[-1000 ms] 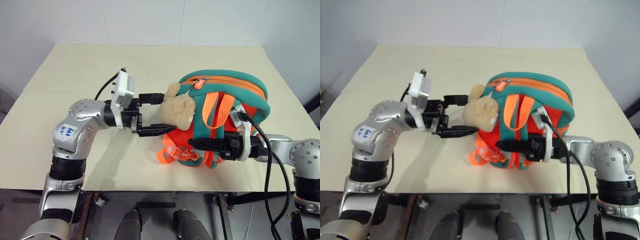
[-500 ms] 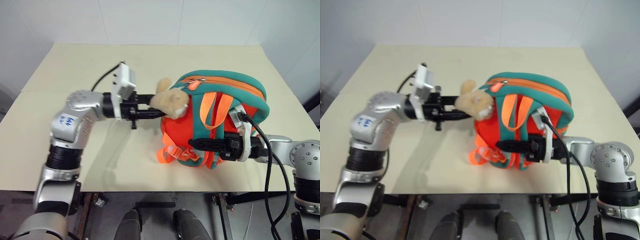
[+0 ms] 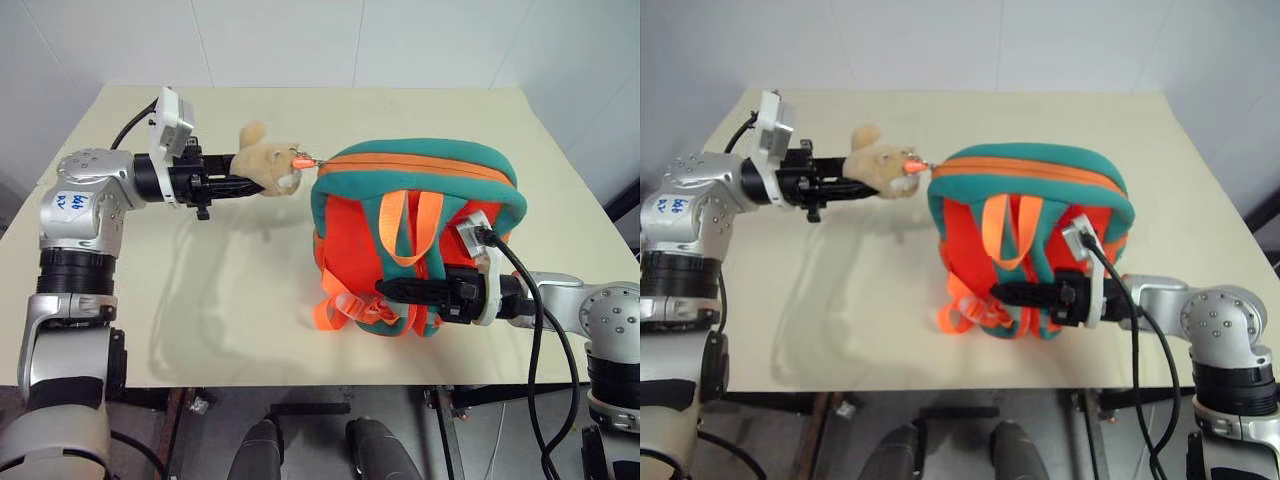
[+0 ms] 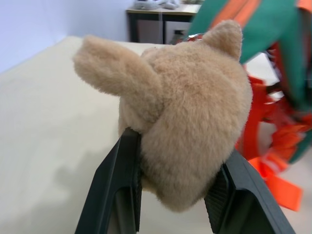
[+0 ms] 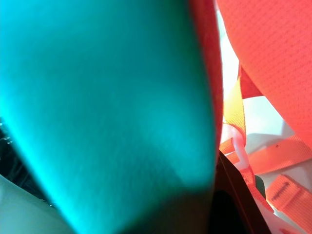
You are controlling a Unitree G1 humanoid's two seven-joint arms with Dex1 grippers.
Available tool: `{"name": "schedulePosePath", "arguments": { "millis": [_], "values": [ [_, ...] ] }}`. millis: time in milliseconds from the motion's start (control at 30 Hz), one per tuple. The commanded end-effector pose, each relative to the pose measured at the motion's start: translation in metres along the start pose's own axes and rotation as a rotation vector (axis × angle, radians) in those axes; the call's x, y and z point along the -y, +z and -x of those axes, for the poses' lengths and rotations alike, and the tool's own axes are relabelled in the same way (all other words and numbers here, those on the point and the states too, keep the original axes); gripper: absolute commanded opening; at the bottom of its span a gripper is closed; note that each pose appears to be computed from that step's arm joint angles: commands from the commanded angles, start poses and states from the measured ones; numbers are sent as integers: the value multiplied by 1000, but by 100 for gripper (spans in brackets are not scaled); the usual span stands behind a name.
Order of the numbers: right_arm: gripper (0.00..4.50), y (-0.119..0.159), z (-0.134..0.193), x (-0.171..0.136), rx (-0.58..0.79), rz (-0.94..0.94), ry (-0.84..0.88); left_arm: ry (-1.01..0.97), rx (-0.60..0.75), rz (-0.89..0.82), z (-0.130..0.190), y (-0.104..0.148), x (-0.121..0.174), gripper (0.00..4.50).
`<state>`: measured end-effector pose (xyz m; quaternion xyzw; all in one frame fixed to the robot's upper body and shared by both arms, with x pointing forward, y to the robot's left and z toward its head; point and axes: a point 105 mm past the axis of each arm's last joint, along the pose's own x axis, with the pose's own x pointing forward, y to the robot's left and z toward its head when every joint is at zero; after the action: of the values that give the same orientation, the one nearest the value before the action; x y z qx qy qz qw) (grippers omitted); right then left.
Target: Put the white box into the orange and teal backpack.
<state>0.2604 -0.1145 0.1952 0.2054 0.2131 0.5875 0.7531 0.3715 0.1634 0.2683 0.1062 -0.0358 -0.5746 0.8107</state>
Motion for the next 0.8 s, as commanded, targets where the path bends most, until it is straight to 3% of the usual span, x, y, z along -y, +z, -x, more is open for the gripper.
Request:
{"name": "schedulePosePath", "arguments": {
  "millis": [33,233,400,600,700,733,800],
  "values": [
    [81,3,3,-5,24,13,3,83,-15,32,4,-16,-17,128],
    [81,2,6,-7,40,15,-11,-67,-166,127,-33,-79,6,128],
    [81,0,5,-10,53,9,-17,-146,-189,196,-65,-109,28,128],
    [81,-4,2,-10,50,9,-18,-215,-237,195,-68,-129,48,128],
    [81,-4,4,-5,26,55,-69,-170,-220,99,-44,-123,49,128],
    [100,0,5,-1,34,108,-106,-156,-207,85,-38,-118,49,128],
    [142,2,8,2,2,237,-159,-127,-135,78,-25,-100,51,195]
  ]
}}
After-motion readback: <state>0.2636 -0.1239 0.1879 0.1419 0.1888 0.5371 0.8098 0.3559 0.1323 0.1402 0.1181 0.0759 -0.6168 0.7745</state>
